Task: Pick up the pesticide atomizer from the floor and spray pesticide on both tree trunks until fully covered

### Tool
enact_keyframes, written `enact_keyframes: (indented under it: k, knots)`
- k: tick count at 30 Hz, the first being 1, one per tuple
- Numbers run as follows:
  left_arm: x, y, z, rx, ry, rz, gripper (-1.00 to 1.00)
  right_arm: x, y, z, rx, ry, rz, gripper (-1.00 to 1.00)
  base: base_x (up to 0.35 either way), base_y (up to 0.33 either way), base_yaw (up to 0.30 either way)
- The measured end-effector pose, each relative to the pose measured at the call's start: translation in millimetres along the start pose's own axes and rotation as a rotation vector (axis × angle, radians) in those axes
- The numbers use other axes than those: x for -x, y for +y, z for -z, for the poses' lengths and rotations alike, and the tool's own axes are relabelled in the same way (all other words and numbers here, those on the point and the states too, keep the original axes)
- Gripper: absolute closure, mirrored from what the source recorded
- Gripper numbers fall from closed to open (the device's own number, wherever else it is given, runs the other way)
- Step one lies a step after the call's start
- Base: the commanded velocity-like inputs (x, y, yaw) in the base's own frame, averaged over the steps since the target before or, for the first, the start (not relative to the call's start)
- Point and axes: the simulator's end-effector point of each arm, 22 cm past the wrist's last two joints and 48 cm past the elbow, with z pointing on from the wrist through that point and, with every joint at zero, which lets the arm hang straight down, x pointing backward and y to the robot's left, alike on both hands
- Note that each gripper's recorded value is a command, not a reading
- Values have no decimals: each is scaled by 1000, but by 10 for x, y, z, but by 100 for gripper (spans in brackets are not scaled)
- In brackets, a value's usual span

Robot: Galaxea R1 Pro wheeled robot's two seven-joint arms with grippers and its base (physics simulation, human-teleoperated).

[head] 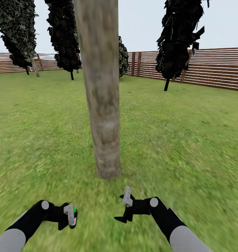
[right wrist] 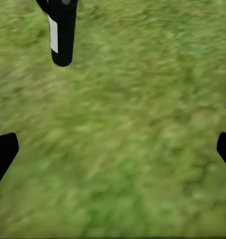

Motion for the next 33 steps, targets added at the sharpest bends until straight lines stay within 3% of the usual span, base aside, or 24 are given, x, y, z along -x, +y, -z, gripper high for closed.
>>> enact_keyframes:
  k: [3,5,6,8,12,13,15,18,19,20,21,23,28,30,33]
  knots:
    - [-175,140,88,47,17,29,100,-76,-44,40,-16,11,-2,-100,0,0,0]
    - [-204,382,153,148,0,71,100,-256,-196,159,-68,40,-7,-100,0,0,0]
    - [-236,591,215,241,-15,115,100,-428,-346,264,-130,66,-18,-100,0,0,0]
    - [-375,788,260,357,-22,199,100,-771,-549,397,-249,119,-59,-100,0,0,0]
    - [-536,804,133,474,-55,398,100,-1659,-810,774,-563,263,-198,-100,0,0,0]
    - [-539,795,107,486,-59,422,100,-1778,-816,837,-606,285,-216,-100,0,0,0]
    - [-493,695,-60,521,-70,504,100,-2197,-773,1109,-774,357,-285,-100,0,0,0]
    - [-386,568,-242,542,-66,595,100,-2332,-802,1372,-942,329,-330,-100,0,0,0]
    - [-361,422,-376,520,-24,699,100,-2465,-830,1644,-1080,304,-415,-100,0,0,0]
    - [-375,355,-417,502,5,749,100,-2611,-835,1859,-1157,302,-483,-100,0,0,0]
    - [-440,240,-455,467,66,834,100,-2726,-831,2021,-1208,304,-532,-100,0,0,0]
    - [-437,187,-445,436,109,922,100,-2818,-820,2145,-1245,303,-575,-100,0,0,0]
    - [4,425,-334,455,63,939,100,-2909,-732,2192,-1251,316,-592,-100,0,0,0]
    - [85,498,-270,464,61,944,100,-2919,-720,2196,-1252,318,-593,-100,0,0,0]
    - [351,581,-124,454,86,988,100,-2939,-693,2203,-1258,319,-604,-100,100,-54,0]
